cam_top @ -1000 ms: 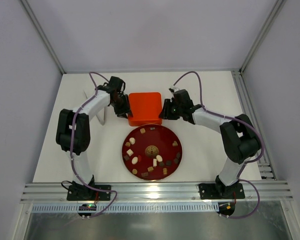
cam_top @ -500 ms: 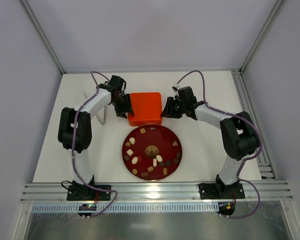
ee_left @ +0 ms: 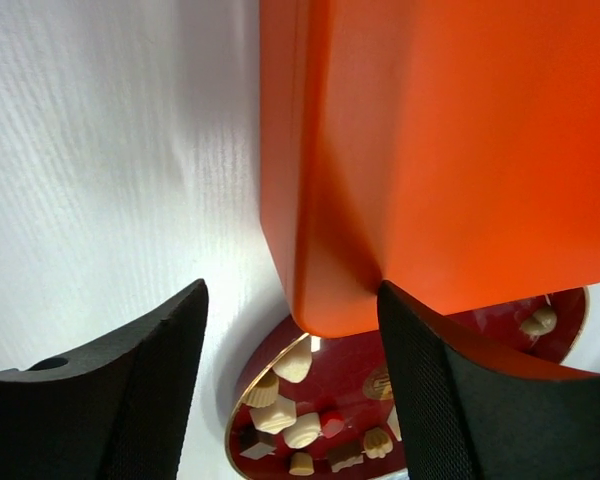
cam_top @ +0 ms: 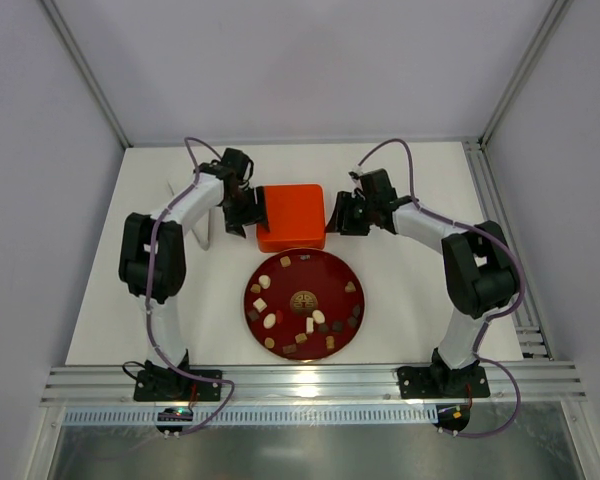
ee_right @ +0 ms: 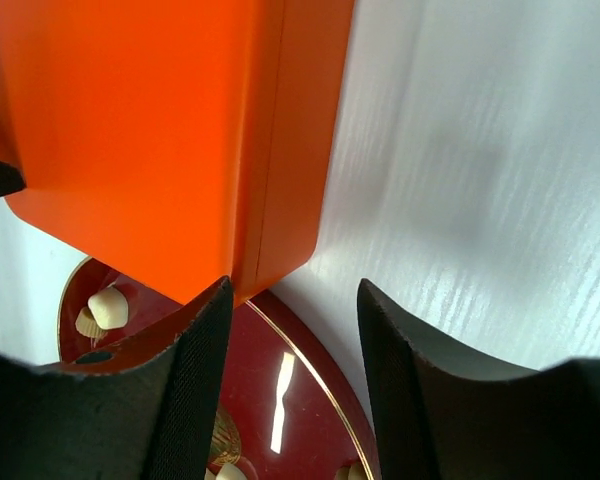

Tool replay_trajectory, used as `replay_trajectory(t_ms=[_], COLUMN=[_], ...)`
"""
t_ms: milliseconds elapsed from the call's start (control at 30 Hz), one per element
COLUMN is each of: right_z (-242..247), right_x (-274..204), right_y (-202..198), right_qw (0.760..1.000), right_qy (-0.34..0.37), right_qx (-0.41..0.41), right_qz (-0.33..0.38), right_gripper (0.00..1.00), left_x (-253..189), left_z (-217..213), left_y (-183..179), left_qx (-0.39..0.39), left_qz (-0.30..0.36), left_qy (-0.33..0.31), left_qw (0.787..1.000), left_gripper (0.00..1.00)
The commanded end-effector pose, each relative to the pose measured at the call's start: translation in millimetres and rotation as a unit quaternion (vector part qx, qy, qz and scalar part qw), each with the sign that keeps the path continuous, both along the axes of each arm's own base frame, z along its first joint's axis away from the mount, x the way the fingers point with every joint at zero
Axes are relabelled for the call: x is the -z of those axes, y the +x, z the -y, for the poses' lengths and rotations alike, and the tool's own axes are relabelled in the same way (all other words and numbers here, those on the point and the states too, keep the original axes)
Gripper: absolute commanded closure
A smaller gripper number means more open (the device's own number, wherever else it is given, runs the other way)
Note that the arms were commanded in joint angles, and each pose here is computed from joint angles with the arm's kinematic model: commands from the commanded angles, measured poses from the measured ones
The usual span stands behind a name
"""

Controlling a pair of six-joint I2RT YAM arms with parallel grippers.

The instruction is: Pack the chocolate

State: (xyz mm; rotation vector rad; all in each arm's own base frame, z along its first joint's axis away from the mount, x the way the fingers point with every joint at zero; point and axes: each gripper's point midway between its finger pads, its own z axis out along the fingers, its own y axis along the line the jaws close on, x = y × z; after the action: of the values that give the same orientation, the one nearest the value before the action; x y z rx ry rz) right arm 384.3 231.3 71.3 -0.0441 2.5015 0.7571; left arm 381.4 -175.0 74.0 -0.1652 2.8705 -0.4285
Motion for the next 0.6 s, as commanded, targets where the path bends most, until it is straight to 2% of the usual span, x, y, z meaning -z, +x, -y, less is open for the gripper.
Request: replay_trajectory(t_ms=[0, 167, 267, 333, 433, 467, 567], right_z=[6.4, 10.7, 19.6, 24.8, 33.2, 37.8, 50.6], right_x=[-41.0, -107.9, -145.7, -164.6, -196.7, -202.9, -222.1], right_y=[14.6, 21.3, 18.0, 13.5, 0.7, -3.3, -19.0], right_qw=[0.999, 0.992, 0.985, 0.981, 0.972, 0.970, 0.962], right_qy=[-0.009, 0.007, 0.017, 0.021, 0.024, 0.023, 0.019], right_qx=[0.008, 0.021, 0.035, 0.041, 0.045, 0.050, 0.063], right_qz=[0.049, 0.128, 0.170, 0.190, 0.229, 0.236, 0.265], right_gripper=[0.44, 0.35, 0.27, 0.26, 0.20, 0.17, 0.08], left_x=[-21.9, -80.3, -116.6, -140.8, -153.8, -170.4, -183.8], left_z=[-15.3, -15.7, -15.8, -16.8, -21.3, -22.1, -29.0], left_y=[8.9, 20.3, 15.6, 8.0, -4.6, -10.0, -27.5], left_qx=[0.012, 0.006, -0.002, -0.008, -0.019, -0.018, -0.019], left_qz=[0.029, 0.111, 0.156, 0.191, 0.215, 0.241, 0.267], left_qy=[0.034, 0.019, -0.005, -0.021, -0.030, -0.039, -0.043], left_qw=[0.999, 0.994, 0.988, 0.981, 0.976, 0.970, 0.963], left_gripper=[0.31, 0.22, 0.19, 0.19, 0.18, 0.18, 0.17])
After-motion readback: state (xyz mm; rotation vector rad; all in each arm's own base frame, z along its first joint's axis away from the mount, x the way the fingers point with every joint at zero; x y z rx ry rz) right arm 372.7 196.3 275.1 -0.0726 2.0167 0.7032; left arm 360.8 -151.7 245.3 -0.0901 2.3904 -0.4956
